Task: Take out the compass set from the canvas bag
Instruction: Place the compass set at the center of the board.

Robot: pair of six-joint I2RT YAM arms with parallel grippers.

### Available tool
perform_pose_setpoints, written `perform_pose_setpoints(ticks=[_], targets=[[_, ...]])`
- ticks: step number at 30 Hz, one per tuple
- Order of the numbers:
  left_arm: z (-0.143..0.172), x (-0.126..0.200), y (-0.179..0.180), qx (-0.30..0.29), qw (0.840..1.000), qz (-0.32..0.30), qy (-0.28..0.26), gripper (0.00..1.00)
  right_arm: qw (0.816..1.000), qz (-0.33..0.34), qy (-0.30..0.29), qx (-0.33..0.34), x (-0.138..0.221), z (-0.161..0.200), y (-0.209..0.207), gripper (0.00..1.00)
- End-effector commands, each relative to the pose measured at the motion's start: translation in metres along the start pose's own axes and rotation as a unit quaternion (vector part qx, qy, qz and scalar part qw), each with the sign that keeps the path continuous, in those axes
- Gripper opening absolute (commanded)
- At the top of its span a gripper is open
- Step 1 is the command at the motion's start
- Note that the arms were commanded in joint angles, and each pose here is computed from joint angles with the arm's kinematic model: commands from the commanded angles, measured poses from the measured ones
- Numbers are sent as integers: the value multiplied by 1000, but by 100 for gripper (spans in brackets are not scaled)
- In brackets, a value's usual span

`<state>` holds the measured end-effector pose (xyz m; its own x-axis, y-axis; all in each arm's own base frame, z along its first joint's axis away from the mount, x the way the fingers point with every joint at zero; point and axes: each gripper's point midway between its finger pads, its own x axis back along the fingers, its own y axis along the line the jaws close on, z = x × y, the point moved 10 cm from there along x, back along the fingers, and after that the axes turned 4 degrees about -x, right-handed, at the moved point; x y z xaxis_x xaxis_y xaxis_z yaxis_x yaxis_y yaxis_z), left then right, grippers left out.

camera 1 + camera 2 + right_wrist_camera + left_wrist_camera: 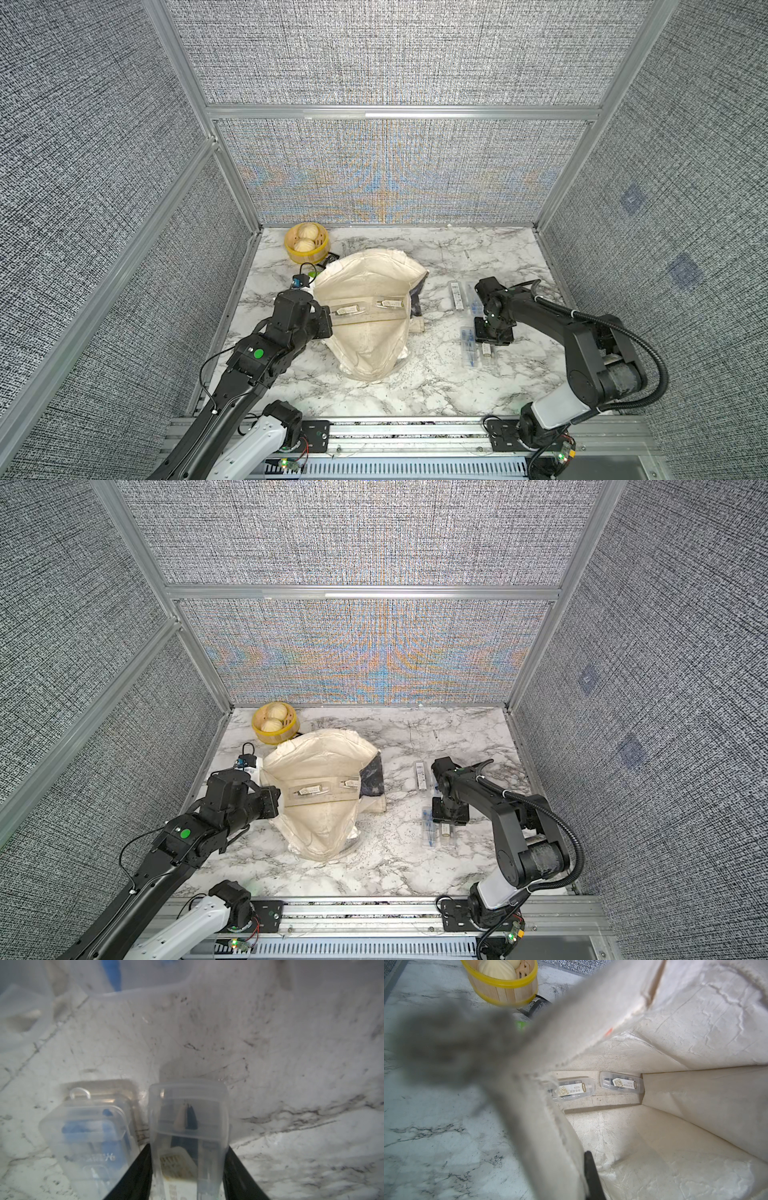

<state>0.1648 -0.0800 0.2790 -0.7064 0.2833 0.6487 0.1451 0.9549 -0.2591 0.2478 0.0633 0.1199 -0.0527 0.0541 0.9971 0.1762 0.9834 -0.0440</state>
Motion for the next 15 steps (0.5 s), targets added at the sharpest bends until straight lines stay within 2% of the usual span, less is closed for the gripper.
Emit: perform_pose_setpoints(ticks=[1,9,15], targets=[[-5,0,-1,-2,1000,1,-16,0,1000,1,1,5,0,-1,0,53],[-5,0,-1,-3,1000,-2,-15,0,1000,1,0,6,1,-1,0,59],[-4,0,-1,-1,1000,-1,-17,0,1000,0,-5,5,3,0,-1,58]])
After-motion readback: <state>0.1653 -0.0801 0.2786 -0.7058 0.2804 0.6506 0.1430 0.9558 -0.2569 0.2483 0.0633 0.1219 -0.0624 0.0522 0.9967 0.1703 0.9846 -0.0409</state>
